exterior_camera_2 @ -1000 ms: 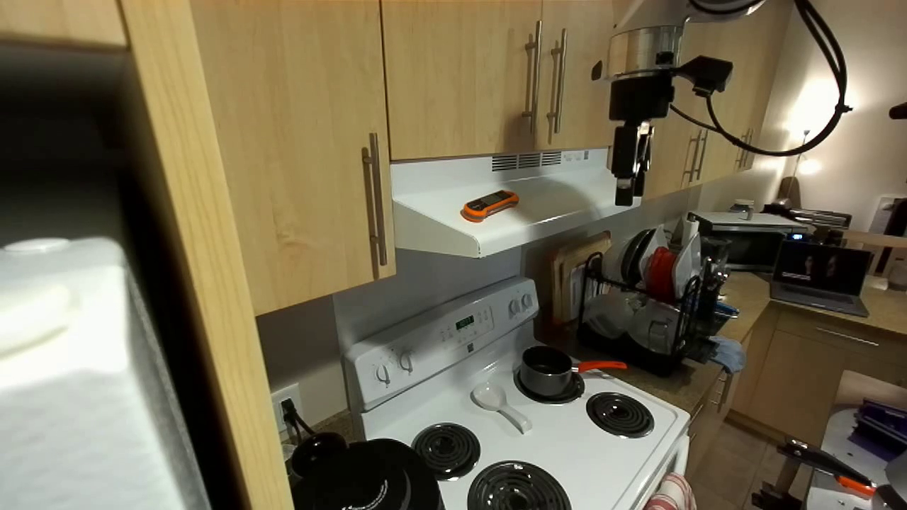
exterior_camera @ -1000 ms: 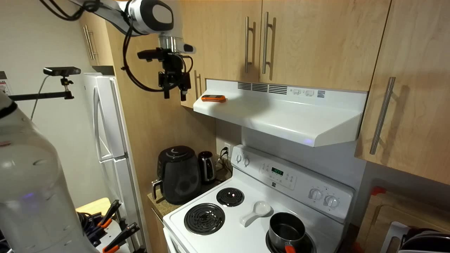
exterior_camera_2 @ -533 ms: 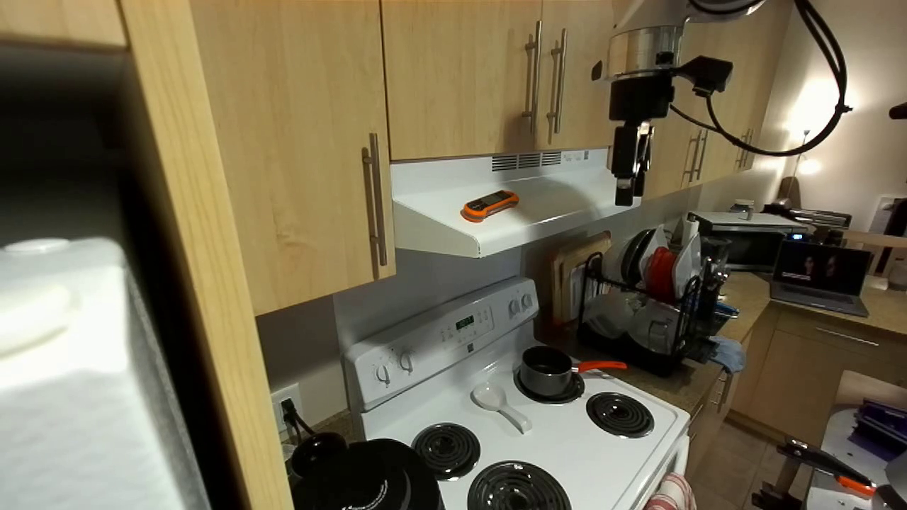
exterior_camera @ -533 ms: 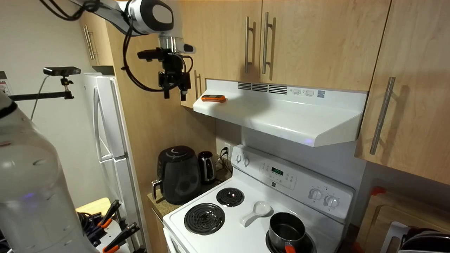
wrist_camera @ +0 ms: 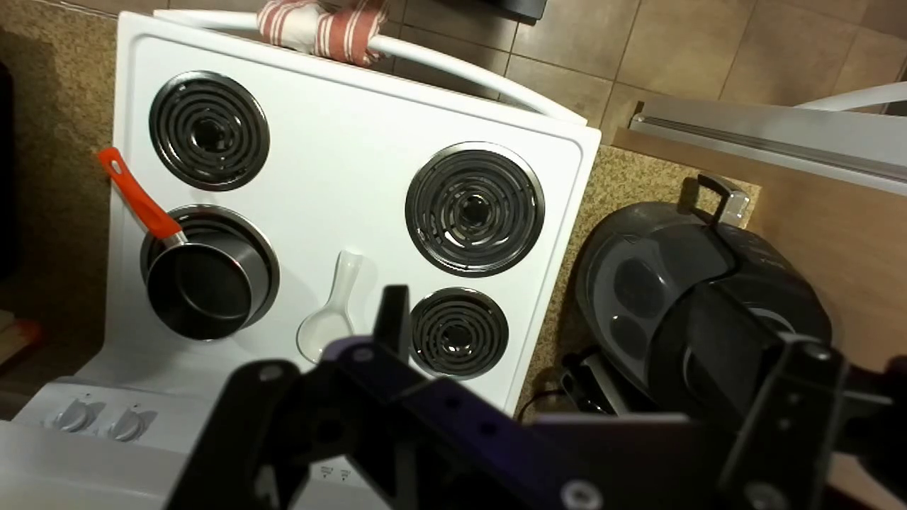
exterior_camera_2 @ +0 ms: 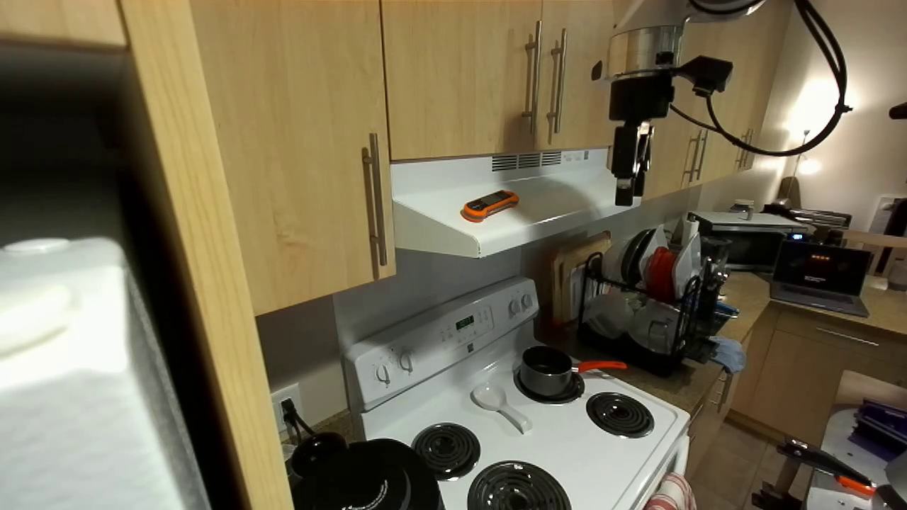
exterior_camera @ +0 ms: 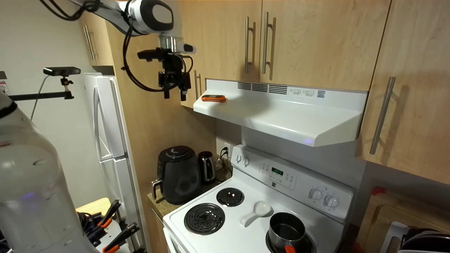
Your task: Open the top left cabinet door
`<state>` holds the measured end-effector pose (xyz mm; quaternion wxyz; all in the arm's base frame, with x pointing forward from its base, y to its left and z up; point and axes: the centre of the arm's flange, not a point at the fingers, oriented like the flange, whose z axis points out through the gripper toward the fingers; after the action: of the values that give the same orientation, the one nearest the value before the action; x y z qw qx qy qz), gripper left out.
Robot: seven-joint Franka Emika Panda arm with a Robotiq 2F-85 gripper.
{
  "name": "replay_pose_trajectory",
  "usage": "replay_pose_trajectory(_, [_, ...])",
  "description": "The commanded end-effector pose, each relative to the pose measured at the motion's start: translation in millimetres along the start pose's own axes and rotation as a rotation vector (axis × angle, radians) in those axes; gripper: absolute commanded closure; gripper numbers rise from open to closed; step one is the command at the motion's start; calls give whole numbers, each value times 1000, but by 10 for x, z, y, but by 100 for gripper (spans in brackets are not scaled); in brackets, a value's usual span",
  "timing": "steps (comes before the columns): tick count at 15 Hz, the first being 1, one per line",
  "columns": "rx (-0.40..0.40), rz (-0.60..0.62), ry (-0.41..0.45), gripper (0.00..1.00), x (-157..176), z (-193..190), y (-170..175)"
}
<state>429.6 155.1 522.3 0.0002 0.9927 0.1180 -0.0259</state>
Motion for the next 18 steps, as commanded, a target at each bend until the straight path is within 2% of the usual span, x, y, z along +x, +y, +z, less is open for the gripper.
replay_pose_trajectory(1, [0,0,0,0,0,0,0])
replay_pose_trajectory(14, [-7,1,5,0,15,3,18])
replay_pose_trajectory(18, [2,-43,25,0,117,32,-80])
